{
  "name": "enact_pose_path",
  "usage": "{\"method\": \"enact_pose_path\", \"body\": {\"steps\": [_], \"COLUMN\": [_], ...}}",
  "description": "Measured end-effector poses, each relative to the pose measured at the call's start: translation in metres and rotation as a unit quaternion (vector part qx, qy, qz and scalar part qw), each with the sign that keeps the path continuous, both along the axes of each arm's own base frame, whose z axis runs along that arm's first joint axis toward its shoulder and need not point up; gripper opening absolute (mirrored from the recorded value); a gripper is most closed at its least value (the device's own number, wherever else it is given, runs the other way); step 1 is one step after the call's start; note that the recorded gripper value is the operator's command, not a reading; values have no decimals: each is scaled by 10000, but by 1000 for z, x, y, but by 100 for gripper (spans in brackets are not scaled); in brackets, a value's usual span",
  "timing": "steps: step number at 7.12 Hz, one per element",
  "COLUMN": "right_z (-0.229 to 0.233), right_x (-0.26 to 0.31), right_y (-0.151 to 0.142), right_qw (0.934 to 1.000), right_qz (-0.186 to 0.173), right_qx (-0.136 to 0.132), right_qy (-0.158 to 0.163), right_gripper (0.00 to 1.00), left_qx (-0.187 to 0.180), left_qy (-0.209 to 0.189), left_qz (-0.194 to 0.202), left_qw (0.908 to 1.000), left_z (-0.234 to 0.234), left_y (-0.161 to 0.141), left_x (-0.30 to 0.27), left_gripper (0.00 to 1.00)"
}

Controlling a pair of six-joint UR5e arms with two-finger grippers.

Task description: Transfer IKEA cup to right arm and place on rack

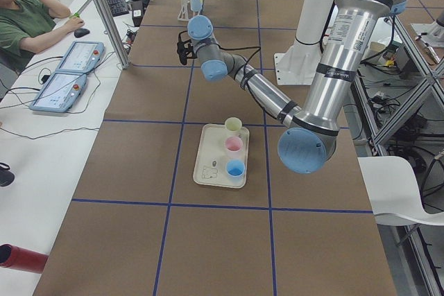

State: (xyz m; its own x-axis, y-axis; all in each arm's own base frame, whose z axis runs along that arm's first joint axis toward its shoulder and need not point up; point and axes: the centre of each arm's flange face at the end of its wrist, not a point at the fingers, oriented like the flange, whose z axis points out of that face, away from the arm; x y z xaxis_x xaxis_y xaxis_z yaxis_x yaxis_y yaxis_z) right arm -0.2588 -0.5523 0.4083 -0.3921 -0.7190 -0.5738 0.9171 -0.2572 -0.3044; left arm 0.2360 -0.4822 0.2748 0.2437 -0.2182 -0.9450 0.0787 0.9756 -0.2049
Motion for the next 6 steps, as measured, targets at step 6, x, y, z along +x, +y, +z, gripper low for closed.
{"method": "enact_pose_path", "body": {"steps": [6], "right_z": [-33], "right_x": [-15], "right_y": [25], "right_qw": [9355], "right_qz": [1668], "right_qx": [-715], "right_qy": [-3031], "right_gripper": [99], "left_qx": [1303], "left_qy": [-665], "left_qz": [64], "left_qw": [9892], "left_z": [65], "left_y": [11], "left_x": [-1], "left_gripper": [100]}}
